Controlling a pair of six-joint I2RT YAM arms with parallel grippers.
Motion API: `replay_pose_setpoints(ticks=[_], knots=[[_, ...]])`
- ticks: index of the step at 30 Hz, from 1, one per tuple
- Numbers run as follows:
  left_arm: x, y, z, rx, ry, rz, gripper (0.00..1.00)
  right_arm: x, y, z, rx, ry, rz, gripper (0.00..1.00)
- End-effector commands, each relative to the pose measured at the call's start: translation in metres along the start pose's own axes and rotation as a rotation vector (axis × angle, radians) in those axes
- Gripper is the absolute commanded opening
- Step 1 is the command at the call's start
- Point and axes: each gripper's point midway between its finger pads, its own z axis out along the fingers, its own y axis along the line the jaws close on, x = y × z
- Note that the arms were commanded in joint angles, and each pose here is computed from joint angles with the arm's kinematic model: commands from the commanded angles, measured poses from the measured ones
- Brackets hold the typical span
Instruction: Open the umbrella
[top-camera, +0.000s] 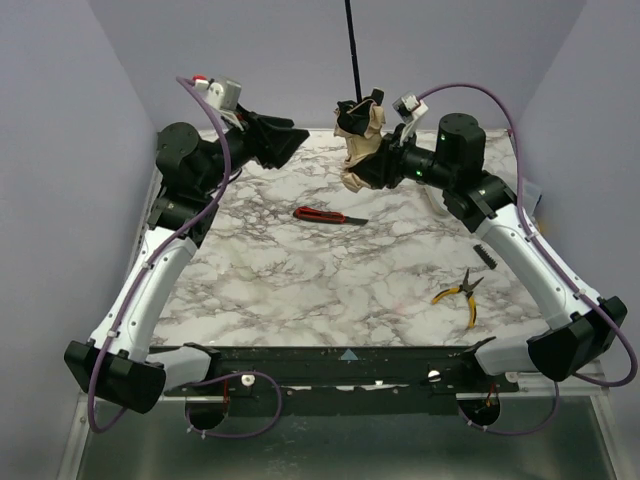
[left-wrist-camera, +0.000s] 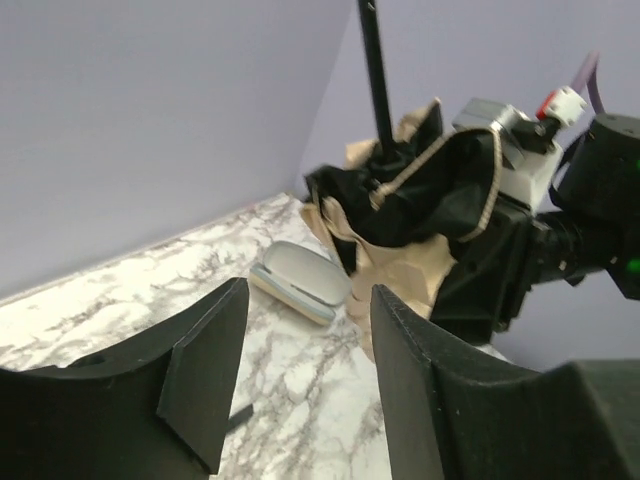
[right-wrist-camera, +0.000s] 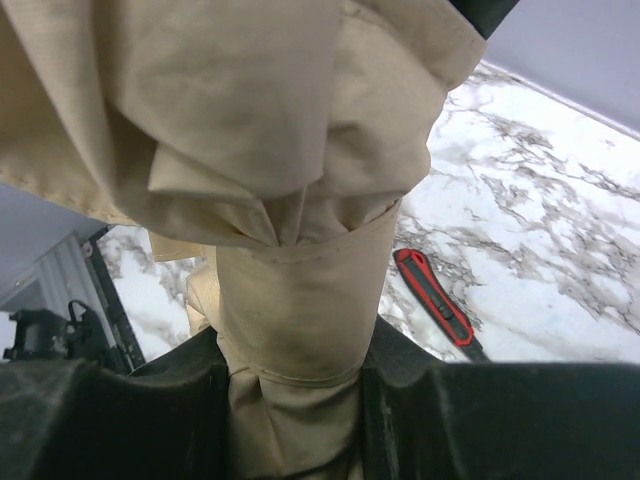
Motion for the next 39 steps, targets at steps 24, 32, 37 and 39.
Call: replay_pose_setpoints(ticks=[24, 32, 37, 39], knots=[[0.083, -0.038, 0.047, -0.074, 0.217, -0.058, 0.10, -0.018, 0.018, -0.001, 0.048, -0.097, -0.191, 0.00], [0.086, -0.046, 0.048, -0.034, 0.222, -0.087, 0.09, -0.015, 0.021, -0.001, 0.031, -0.096, -0.186, 0.00], [0.094, -0.048, 0.050, -0.050, 0.243, -0.100, 0.20, -0.014, 0.016, 0.001, 0.068, -0.093, -0.206, 0.00], [0.099, -0.047, 0.051, -0.063, 0.256, -0.113, 0.22, -0.015, 0.018, 0.003, 0.075, -0.095, -0.208, 0.00]])
